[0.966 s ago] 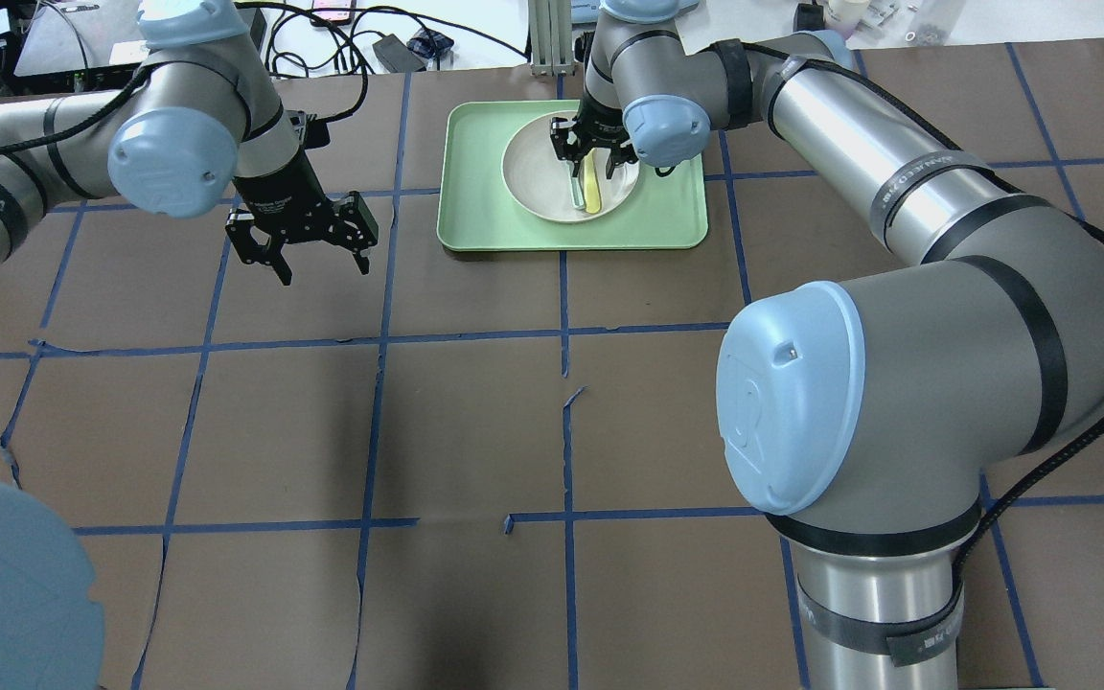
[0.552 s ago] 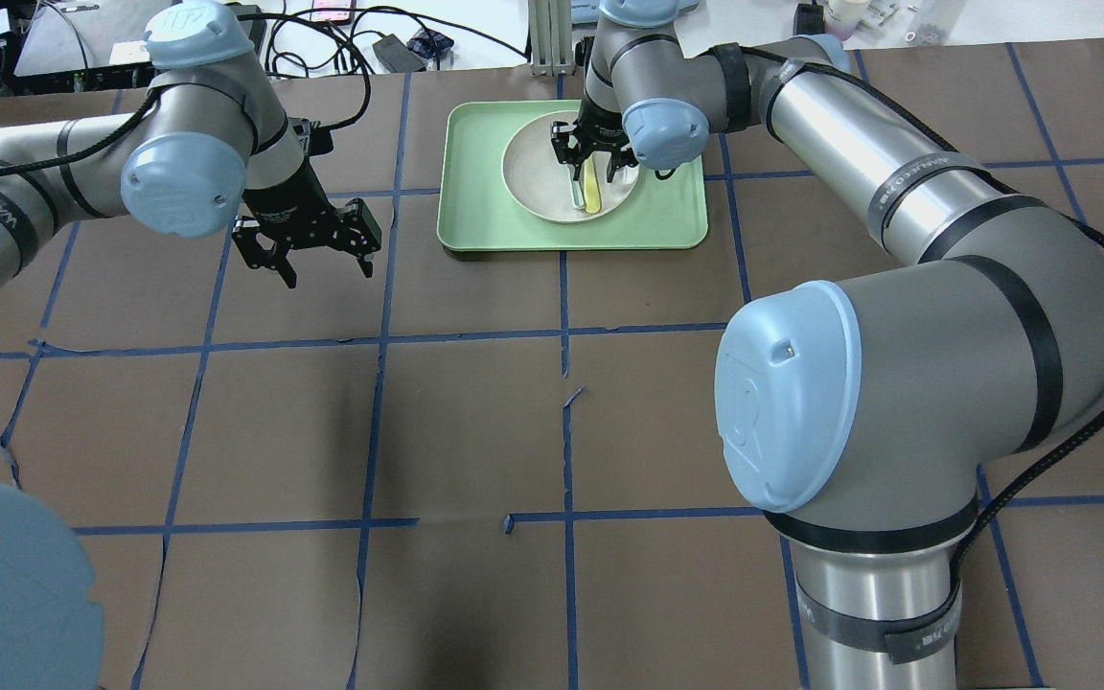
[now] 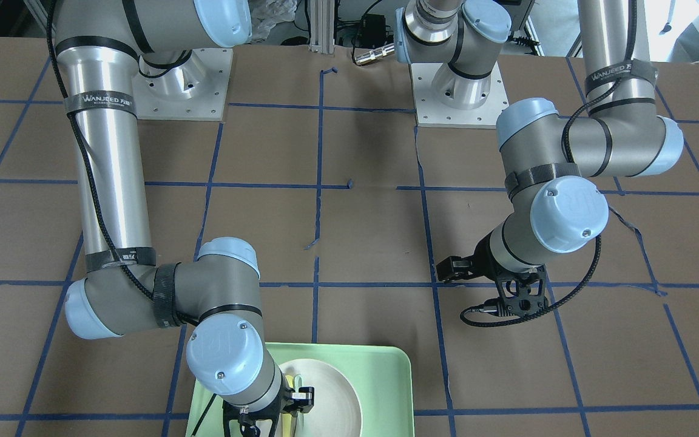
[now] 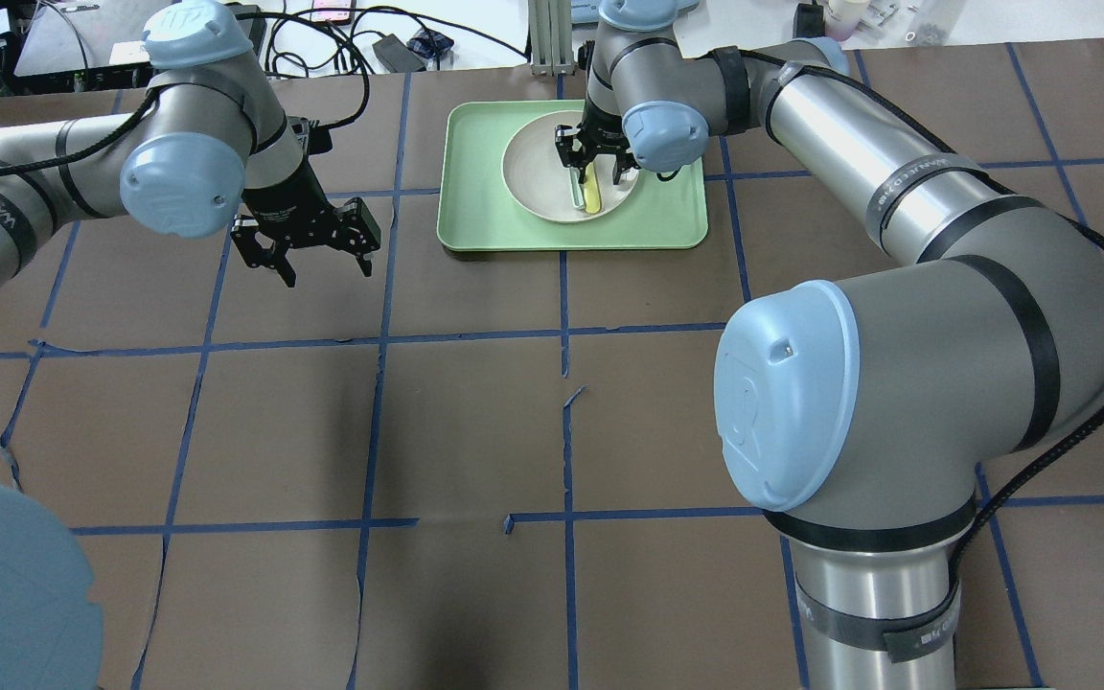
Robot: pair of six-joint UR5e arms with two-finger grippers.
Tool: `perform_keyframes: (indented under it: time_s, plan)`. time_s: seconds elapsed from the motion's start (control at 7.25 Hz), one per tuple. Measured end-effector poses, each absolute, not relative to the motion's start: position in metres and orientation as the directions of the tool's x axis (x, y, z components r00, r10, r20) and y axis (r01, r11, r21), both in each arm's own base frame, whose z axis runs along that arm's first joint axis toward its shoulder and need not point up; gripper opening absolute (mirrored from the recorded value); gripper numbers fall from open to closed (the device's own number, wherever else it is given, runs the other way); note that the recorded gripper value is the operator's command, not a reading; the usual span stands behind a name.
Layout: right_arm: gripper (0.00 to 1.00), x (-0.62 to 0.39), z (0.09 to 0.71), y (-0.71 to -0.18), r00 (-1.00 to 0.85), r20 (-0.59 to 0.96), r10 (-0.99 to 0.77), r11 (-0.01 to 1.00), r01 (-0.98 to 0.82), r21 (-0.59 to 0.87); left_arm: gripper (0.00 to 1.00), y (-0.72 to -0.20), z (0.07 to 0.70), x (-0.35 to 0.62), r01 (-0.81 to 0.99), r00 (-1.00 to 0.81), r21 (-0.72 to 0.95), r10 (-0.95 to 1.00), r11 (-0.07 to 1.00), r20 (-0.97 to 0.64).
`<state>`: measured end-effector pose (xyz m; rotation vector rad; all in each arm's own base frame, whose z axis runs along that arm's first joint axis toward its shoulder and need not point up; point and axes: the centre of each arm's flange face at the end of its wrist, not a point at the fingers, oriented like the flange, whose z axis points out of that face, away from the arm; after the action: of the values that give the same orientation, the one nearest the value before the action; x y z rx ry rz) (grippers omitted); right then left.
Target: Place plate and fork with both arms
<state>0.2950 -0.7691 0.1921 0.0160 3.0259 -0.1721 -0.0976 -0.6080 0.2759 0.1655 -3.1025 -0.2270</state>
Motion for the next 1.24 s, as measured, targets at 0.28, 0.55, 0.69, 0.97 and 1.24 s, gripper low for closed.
perform_keyframes:
  time_s: [0.28,0.55,0.69,0.97,1.24]
  plan:
    - [0.51,0.295,0.189,-0.769,-0.994,-0.11,0.006,0.994,0.018,-0.108,1.0,-0.608,0.276,-0.097,-0.104,-0.994,0.147,-0.108,0.984,0.018]
    - [0.0,0.296,0.19,-0.768,-0.993,-0.119,0.004,0.994,0.017,-0.107,1.0,-0.608,0.275,-0.097,-0.104,-0.994,0.149,-0.108,0.983,0.018]
    - [0.0,0.296,0.193,-0.768,-0.993,-0.121,0.003,0.994,0.017,-0.11,1.0,-0.608,0.275,-0.097,-0.104,-0.994,0.149,-0.108,0.983,0.018]
    - [0.0,0.296,0.195,-0.768,-0.992,-0.124,0.001,0.994,0.014,-0.109,1.0,-0.608,0.275,-0.097,-0.104,-0.994,0.149,-0.108,0.983,0.018]
    - [0.0,0.296,0.204,-0.767,-0.992,-0.126,0.005,0.993,0.02,-0.112,1.0,-0.607,0.274,-0.097,-0.104,-0.994,0.15,-0.108,0.983,0.018]
